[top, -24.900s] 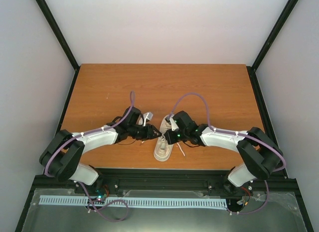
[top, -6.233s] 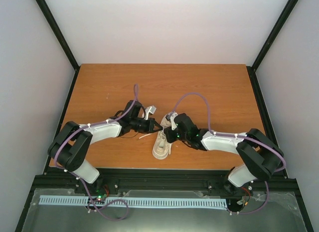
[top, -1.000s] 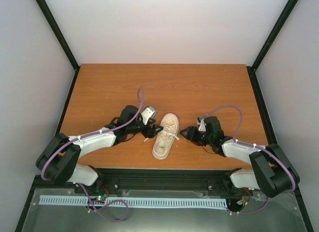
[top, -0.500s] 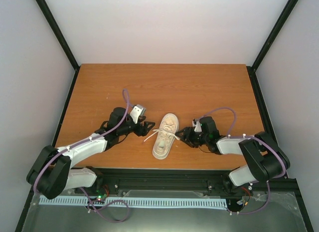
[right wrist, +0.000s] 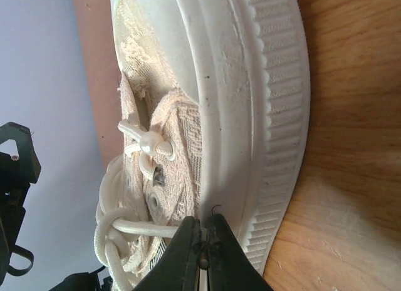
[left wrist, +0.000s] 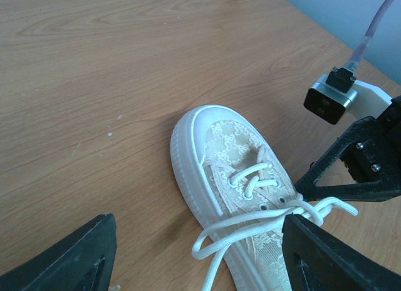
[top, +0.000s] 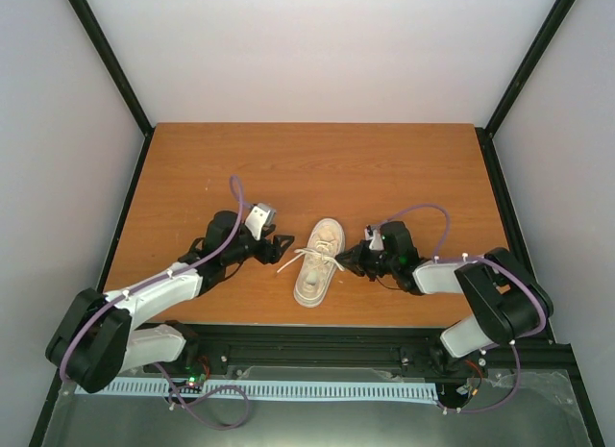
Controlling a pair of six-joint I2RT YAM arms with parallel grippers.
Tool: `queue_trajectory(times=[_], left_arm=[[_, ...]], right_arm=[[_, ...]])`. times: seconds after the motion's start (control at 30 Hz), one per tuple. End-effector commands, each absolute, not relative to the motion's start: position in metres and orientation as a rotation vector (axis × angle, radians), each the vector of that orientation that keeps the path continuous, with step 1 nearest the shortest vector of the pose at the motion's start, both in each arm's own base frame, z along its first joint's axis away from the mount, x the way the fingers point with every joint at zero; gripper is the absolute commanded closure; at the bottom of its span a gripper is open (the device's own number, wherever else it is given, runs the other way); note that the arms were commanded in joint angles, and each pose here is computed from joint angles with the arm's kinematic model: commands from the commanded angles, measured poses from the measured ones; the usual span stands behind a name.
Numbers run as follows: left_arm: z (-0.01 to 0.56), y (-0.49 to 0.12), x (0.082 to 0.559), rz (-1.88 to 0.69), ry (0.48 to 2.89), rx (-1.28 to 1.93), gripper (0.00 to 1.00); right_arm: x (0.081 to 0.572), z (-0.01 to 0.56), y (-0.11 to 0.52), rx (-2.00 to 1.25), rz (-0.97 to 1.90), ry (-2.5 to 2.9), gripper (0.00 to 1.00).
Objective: Tie the shoes
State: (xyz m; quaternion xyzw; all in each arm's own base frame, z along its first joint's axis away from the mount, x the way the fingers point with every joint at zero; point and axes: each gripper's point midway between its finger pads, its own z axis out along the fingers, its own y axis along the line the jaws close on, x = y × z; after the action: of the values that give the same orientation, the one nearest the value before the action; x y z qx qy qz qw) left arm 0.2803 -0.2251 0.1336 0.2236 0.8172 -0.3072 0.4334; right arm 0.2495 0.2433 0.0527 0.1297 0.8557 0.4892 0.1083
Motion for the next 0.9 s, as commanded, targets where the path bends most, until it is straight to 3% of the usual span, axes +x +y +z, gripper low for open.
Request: queue_trajectory(times=[0.0,0.87], left_arm=[[0.143,-0.217,0.288,-0.742,2.006,0.489,0.26],[0.115,-0.229,0.261,-1.038,2.113,0.341,0.29]], right_arm=[[0.255,0.049,0.236,0.398,1.34,2.521,0.97],[0.242,0.028,0.179,0.534,1.019,2.547,0.97]])
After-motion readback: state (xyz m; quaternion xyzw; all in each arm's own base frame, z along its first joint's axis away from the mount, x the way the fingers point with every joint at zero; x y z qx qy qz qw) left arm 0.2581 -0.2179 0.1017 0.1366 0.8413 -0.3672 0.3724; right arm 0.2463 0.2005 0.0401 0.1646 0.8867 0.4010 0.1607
